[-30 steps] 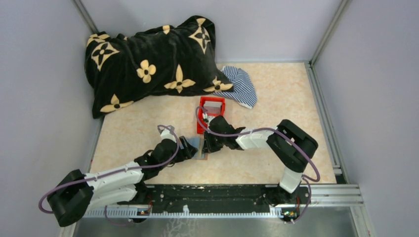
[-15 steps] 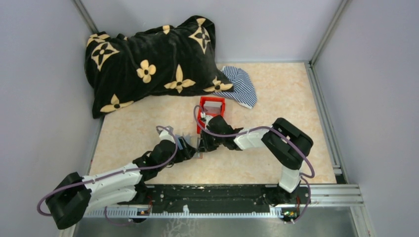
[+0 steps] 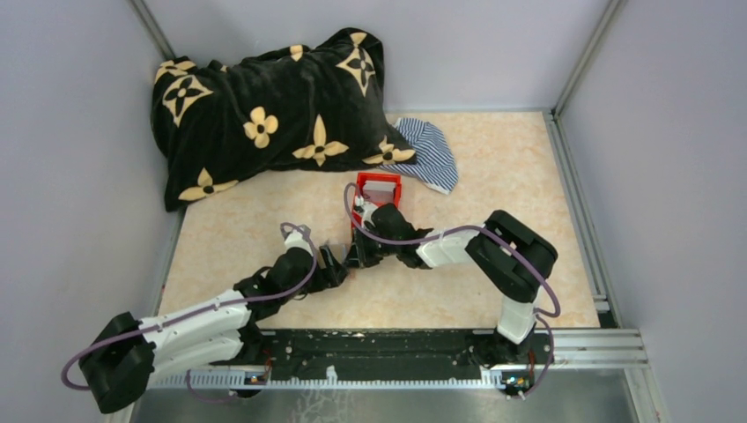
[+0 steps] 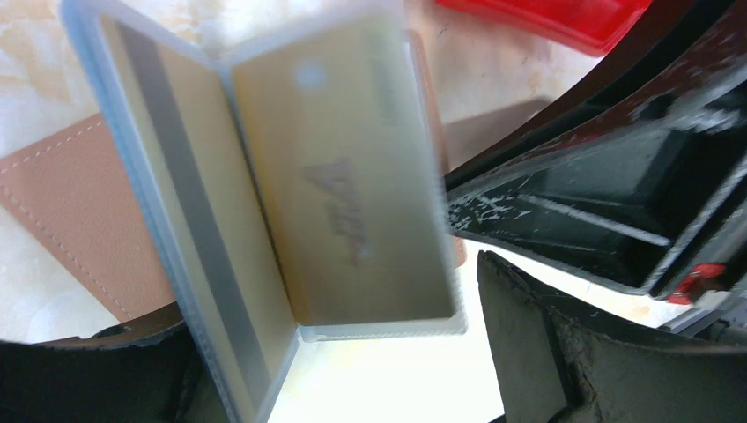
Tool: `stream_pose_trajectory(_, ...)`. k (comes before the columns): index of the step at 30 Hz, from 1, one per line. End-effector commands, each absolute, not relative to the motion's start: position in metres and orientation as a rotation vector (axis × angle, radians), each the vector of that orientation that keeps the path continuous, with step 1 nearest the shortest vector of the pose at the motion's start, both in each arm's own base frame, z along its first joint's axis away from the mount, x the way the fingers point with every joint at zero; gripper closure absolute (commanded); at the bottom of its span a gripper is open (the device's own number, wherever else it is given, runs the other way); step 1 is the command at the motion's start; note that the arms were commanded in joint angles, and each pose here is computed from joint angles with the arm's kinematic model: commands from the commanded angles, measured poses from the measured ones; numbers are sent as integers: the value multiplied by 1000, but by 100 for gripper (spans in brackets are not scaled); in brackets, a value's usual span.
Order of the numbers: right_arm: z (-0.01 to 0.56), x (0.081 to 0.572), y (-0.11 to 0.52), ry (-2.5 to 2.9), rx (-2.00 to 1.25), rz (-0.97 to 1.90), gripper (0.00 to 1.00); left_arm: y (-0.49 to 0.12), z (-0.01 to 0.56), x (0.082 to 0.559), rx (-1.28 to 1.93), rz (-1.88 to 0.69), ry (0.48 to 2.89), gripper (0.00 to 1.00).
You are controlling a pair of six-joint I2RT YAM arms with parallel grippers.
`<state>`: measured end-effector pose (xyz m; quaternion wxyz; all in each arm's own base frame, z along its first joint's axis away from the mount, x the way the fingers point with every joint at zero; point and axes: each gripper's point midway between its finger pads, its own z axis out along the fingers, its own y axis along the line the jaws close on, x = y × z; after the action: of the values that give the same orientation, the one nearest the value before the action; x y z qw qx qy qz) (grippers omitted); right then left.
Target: Take the credit cards out of the card holder
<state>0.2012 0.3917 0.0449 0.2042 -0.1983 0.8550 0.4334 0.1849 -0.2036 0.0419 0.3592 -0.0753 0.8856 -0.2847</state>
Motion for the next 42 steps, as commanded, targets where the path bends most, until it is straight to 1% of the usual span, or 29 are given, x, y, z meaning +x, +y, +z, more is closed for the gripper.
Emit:
stream_pose_trajectory(1,95,195,429,2164,-624,1432,90,-189,20,152,-113,-655,2461,14)
stream_pose_trajectory(6,98,197,435,2159,-657,1431,89,-187,11,147,-129,-659,2485,14)
stream_pose_trajectory(15,86,194,444,2187,-680,1444,90,-185,20,150,-150,-669,2449,13)
stream_pose_trajectory(19,72,191,438,2233,-704,1398,93,-182,23,151,-164,-668,2427,13)
stream_pose_trajectory(26,52,179,422,2304,-738,1316,93,-181,34,154,-192,-682,2397,12)
stream_pose_trajectory(31,31,176,408,2377,-783,1153,93,-178,36,155,-220,-682,2381,11)
stream_pose_trajectory(37,21,175,396,2407,-770,1091,94,-170,30,152,-361,-692,2378,12)
stream_pose_trajectory(38,20,174,395,2409,-769,1093,94,-168,28,152,-403,-697,2369,13)
stream_pose_trajectory(40,17,172,394,2417,-768,1099,94,-161,22,152,-513,-704,2346,19)
stream_pose_trajectory(42,16,170,394,2422,-771,1101,94,-154,12,151,-569,-696,2327,23)
